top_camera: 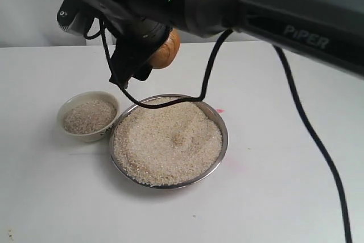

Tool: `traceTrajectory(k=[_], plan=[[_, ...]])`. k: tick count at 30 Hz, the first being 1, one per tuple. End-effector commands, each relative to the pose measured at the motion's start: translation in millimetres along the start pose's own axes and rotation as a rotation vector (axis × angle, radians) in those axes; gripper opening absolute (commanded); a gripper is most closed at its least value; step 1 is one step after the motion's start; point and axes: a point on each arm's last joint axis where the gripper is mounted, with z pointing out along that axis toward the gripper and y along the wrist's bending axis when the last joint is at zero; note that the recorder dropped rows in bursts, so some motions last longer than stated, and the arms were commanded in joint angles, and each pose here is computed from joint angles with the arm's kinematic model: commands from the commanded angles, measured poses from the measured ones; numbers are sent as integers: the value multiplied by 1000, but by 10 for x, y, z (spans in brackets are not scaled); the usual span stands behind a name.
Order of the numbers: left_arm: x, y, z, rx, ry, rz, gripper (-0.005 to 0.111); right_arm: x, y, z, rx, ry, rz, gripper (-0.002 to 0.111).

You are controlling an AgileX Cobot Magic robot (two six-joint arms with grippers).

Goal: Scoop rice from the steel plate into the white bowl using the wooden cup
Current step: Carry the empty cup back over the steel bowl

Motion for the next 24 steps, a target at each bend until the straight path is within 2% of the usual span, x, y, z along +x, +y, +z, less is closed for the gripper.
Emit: traceTrajectory(k=[1, 7, 11, 17, 24], plan=[[-2, -3, 4, 5, -2, 2, 0, 136, -73, -86, 15, 12, -73, 0], [-2, -3, 4, 5, -2, 2, 0, 467, 114, 120, -32, 140, -283, 0], [-2, -3, 4, 5, -2, 2, 0, 632, 237, 319, -71, 186, -480, 0], [-2, -3, 4, 5, -2, 2, 0, 792, 332, 555, -48, 196, -815, 0], [-2, -3, 4, 5, -2, 2, 0, 807, 439, 805, -35, 153, -929, 0]])
